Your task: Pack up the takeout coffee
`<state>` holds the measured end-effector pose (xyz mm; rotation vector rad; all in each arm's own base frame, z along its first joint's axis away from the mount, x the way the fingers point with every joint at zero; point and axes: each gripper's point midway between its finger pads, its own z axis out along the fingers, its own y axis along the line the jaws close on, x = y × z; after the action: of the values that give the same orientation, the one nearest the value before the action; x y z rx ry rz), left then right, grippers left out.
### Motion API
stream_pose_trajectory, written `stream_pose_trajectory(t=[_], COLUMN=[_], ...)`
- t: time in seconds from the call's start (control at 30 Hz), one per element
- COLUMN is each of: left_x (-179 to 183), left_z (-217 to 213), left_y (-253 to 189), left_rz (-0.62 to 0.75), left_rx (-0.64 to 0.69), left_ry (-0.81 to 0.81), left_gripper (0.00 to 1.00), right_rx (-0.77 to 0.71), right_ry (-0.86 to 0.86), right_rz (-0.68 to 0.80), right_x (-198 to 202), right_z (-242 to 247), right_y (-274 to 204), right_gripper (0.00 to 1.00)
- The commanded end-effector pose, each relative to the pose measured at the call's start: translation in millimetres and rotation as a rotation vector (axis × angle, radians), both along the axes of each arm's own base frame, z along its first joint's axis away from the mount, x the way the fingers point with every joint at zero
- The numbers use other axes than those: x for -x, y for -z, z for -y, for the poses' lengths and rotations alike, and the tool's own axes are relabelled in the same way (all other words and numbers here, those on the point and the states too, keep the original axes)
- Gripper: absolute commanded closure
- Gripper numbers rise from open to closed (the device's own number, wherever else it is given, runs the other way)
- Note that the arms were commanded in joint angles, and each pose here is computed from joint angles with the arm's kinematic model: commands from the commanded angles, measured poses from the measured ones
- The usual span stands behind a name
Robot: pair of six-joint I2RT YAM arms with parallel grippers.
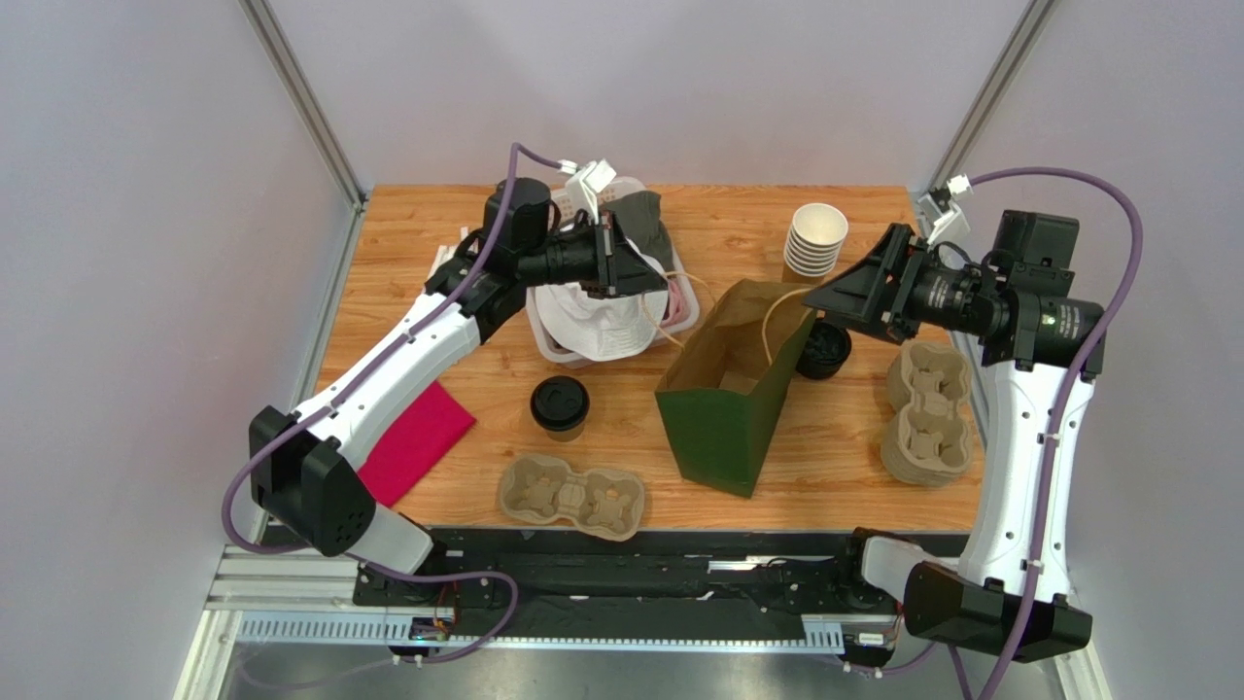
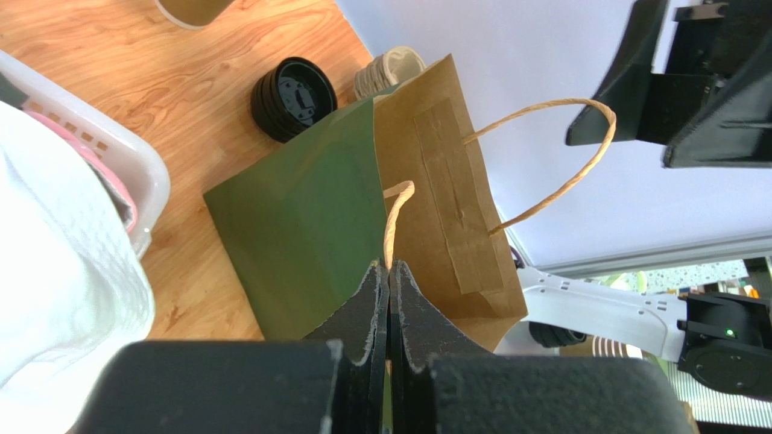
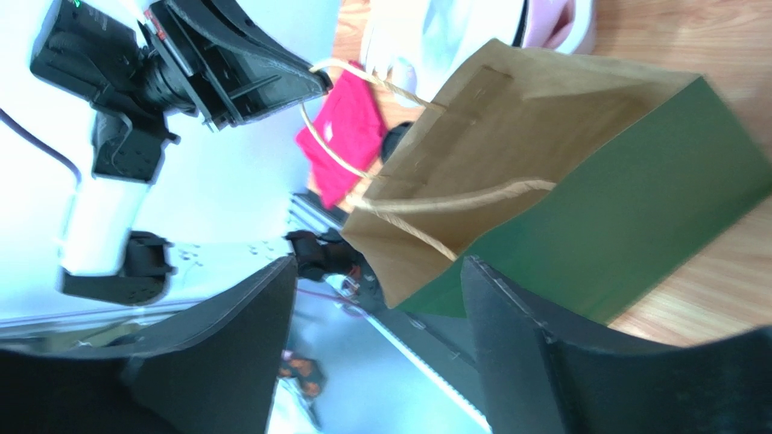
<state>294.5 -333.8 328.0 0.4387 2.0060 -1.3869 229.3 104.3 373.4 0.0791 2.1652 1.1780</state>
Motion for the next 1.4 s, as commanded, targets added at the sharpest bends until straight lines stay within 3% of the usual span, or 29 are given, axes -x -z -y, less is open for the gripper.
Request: stream_pose_trajectory(t=[0.0, 0.17, 0.2, 0.23, 0.3, 0.33, 0.4, 0.43, 0.5, 0.63, 0.7, 0.73, 0.77, 0.9, 0.93, 1.23, 1.37], left_x=[17, 22, 23, 24, 25, 25, 27, 25, 28, 31, 32, 32, 32, 30, 30, 29, 19], left_z=[2, 1, -2, -3, -8, -11, -17, -20, -23, -25, -25, -24, -24, -20, -19, -10, -20], left_y=[-34, -36, -37, -38, -40, -37, -39, -36, -37, -29, -31, -28, -30, -29, -29, -32, -36], left_rz=[0.070, 0.101, 0.112, 0.119, 0.135, 0.128, 0.131, 0.119, 0.114, 0.100, 0.097, 0.089, 0.079, 0.065, 0.063, 0.039, 0.031], left_rx=[0.043, 0.029, 0.021, 0.019, 0.008, 0.000, -0.003, -0.007, -0.003, -0.006, 0.006, 0.007, 0.020, 0.026, 0.028, 0.018, 0.020], left_ry=[0.014, 0.018, 0.013, 0.011, -0.011, -0.018, -0.041, -0.054, -0.054, -0.055, -0.054, -0.055, -0.061, -0.078, -0.079, -0.105, -0.168], left_gripper=[1.00, 1.00, 1.00, 1.00, 1.00, 1.00, 1.00, 1.00, 1.00, 1.00, 1.00, 1.00, 1.00, 1.00, 1.00, 1.00, 1.00], right_rx=[-0.120, -0.131, -0.129, -0.125, -0.118, -0.108, -0.058, -0.043, -0.003, 0.032, -0.060, -0.098, -0.127, -0.185, -0.182, -0.057, 0.056], right_ry=[0.069, 0.103, 0.109, 0.107, 0.099, 0.094, 0.068, 0.069, 0.068, 0.078, 0.031, 0.012, -0.001, 0.071, 0.082, 0.196, 0.263], right_rz=[-0.013, -0.030, -0.030, -0.016, -0.022, -0.010, -0.031, -0.041, -0.047, -0.074, -0.102, -0.108, -0.103, -0.157, -0.156, -0.207, -0.126], right_x=[-19, -31, -33, -33, -34, -34, -31, -30, -26, -21, -13, -10, -10, -4, 1, 2, -10], right_z=[-6, -9, -8, -8, -8, -7, -5, -3, 2, 8, -4, -8, -11, -17, -22, -14, 5], right_y=[-11, -12, -13, -17, -16, -20, -10, -7, 2, 13, 8, 5, 1, 0, -4, 4, -8], right_gripper=[0.30, 0.33, 0.38, 0.52, 0.61, 0.73, 0.82, 0.93, 1.00, 0.98, 0.81, 0.66, 0.61, 0.52, 0.46, 0.44, 0.41])
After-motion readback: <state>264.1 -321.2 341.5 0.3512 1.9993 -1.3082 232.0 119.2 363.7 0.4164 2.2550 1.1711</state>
